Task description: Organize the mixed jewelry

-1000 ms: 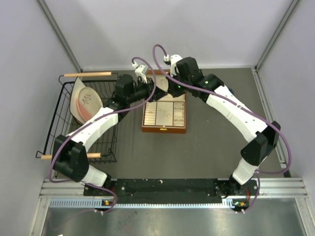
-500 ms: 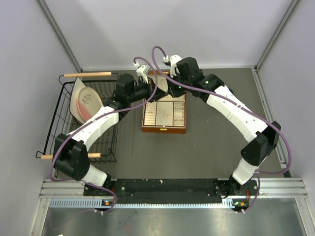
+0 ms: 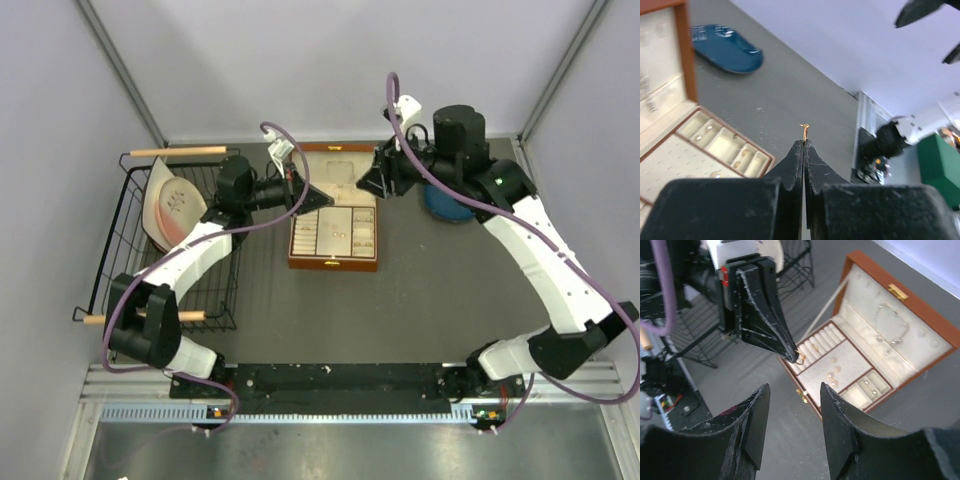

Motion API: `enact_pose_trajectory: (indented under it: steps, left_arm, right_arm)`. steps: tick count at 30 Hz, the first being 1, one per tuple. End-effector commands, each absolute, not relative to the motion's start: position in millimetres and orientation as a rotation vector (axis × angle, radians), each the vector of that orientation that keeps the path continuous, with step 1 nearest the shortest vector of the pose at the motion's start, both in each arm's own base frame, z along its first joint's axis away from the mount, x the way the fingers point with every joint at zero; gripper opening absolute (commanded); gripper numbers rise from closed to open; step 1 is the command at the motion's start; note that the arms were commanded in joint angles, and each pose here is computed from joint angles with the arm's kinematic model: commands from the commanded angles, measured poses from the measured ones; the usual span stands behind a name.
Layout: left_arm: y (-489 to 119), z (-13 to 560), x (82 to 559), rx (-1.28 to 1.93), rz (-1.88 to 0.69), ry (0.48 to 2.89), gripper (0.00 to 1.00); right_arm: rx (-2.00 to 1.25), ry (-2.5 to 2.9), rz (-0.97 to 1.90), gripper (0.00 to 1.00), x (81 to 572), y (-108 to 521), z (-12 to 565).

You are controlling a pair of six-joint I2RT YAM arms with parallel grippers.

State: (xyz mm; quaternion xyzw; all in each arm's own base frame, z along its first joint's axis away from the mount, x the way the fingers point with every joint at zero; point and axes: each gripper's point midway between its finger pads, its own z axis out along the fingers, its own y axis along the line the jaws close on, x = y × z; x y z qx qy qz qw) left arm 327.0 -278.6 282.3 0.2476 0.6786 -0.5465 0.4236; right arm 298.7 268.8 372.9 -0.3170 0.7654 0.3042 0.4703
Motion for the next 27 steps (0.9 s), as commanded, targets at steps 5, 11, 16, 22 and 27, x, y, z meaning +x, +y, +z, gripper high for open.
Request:
enact_pose_trajectory:
  steps: [5,11,16,22,27]
  left_arm:
    - [-279,340,257,0.973,-1.573,1.399,0.0]
    - [-277,342,249,1.007,-1.579,1.389,0.0]
    - [-277,339,248,1.011,-1.577,1.396,0.0]
    - [-278,339,250,1.003,-1.576,1.401,0.0]
    - [-281,337,249,1.008,-1.583,1.402,0.0]
  right_arm:
    - [-1.005,1.764,0.973,0.44,256,286,372]
    - [-1.031,1.788,1.024,0.43,258,295,361]
    - [-1.042,1.798,1.054,0.42,260,300,357]
    - [-1.057,1.809,1.077,0.4,259,307,352]
    - [-1.067,1.806,1.08,0.38,259,313,351]
